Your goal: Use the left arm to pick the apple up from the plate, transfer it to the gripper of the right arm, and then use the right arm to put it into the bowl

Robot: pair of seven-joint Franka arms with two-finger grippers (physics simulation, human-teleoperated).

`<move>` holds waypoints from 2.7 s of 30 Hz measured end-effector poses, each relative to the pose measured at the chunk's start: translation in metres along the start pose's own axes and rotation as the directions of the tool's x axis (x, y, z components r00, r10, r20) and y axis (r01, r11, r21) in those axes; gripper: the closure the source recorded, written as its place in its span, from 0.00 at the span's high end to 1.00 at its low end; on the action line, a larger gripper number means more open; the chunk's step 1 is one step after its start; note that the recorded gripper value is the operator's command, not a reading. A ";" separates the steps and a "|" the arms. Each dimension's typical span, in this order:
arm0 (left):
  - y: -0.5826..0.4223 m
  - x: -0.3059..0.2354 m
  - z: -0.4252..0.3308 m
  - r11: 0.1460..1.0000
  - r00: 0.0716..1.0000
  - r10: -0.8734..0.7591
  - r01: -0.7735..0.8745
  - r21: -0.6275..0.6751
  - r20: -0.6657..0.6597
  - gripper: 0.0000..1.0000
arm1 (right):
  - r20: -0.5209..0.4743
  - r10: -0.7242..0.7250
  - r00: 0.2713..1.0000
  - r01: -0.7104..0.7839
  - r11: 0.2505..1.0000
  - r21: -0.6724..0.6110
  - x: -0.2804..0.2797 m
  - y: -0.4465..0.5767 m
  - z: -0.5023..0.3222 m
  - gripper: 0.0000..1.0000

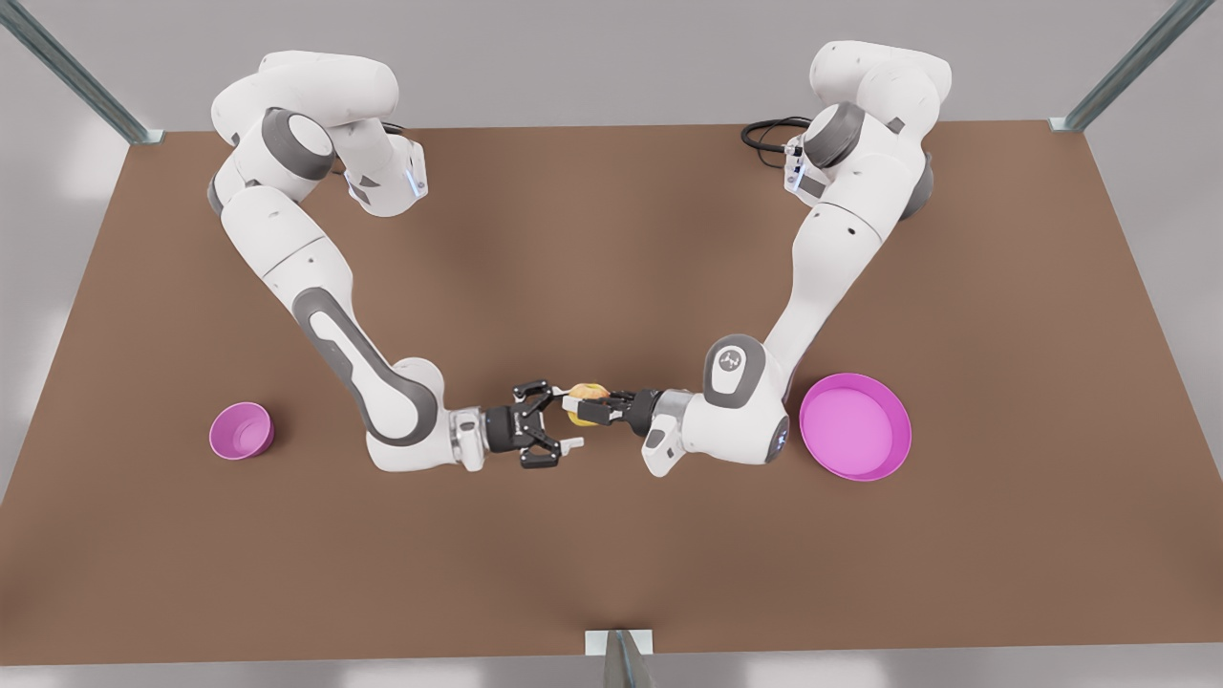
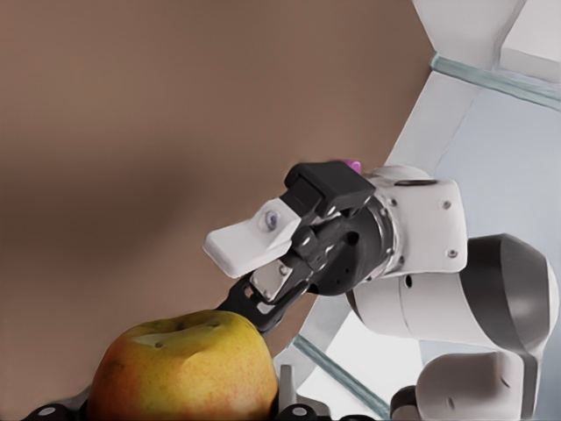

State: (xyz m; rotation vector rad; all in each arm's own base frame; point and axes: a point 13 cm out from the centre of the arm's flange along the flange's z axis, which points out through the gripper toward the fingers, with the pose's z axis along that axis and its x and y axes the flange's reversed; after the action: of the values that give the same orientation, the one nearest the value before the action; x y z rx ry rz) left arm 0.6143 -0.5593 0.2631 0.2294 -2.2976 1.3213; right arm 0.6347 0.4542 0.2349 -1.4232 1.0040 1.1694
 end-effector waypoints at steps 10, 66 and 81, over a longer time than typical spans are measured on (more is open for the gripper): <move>0.000 0.000 0.002 1.000 1.000 -0.001 0.001 -0.001 0.001 0.72 | 0.019 -0.013 1.000 0.013 1.000 0.004 -0.006 0.002 0.007 0.99; 0.024 -0.004 -0.265 0.999 0.997 -0.004 0.007 -0.045 0.076 1.00 | 0.000 -0.019 1.000 0.019 1.000 -0.005 -0.013 0.002 -0.019 0.78; 0.167 0.168 -0.386 0.391 0.984 0.116 0.080 -0.917 0.135 1.00 | -0.698 -0.343 0.628 -0.105 0.852 -0.513 0.054 0.067 -0.351 0.78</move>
State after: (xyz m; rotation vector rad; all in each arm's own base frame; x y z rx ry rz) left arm 0.5293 -0.1302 0.3778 -0.0810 -2.8039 -0.1930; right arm 0.6343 0.0966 0.1820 -2.5339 1.1680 0.7009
